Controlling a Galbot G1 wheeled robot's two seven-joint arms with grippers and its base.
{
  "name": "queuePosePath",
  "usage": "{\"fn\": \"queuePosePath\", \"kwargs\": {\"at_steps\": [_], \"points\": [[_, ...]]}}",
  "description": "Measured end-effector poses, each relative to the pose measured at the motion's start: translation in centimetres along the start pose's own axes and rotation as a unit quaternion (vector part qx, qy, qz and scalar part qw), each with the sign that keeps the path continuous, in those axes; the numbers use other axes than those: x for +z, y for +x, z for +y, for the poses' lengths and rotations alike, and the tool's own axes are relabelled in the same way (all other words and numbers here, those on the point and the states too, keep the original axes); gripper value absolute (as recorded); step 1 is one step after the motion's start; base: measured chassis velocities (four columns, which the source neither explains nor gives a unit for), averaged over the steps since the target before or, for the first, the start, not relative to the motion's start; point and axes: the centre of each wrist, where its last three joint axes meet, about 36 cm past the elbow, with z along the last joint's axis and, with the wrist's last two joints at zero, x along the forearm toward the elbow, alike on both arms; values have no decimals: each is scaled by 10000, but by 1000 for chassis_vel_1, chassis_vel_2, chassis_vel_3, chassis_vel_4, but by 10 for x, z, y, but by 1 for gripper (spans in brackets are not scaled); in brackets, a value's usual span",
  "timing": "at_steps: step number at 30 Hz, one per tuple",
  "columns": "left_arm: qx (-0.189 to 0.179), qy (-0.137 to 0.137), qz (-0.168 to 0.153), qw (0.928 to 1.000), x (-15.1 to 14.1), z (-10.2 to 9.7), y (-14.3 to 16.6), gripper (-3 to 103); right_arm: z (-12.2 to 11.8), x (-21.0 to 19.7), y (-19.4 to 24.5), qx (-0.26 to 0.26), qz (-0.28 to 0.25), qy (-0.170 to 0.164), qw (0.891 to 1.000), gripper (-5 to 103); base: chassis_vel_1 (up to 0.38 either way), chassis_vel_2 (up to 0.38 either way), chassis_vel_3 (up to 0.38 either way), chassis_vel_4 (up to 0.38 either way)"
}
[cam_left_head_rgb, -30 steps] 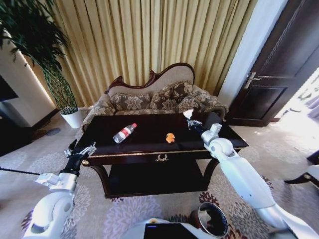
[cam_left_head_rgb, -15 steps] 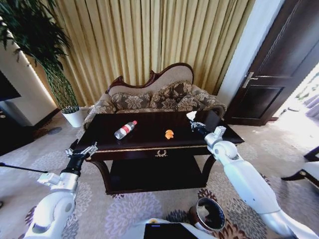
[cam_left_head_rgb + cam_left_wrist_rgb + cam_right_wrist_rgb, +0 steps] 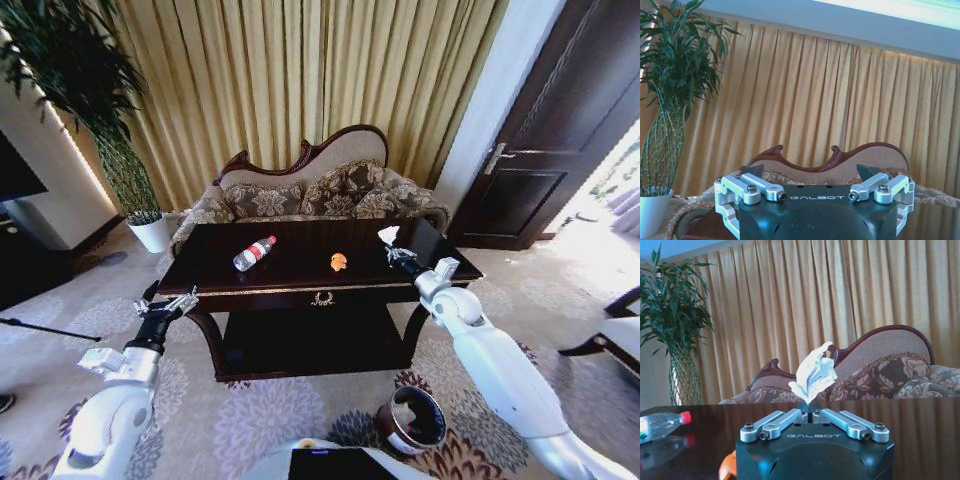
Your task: Move to the front of the table and place the trash on the table into the trash bin.
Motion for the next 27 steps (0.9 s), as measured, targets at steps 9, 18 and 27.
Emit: {"fn": "queuePosePath", "kwargs": {"at_steps": [9, 18, 27], "points": [[9, 15, 17, 10000, 1, -2, 1, 100, 0, 4, 4, 14, 4, -2, 10000, 0, 142, -153, -134, 160], [10, 11, 18, 10000, 1, -3, 1, 100, 3, 8, 4, 15, -37, -40, 10000, 0, 104, -107, -96, 101], [17, 5, 17, 10000, 1, -4, 1, 100, 2, 15, 6, 68, -39, -56, 10000, 0, 0, 0, 0, 0]]}}
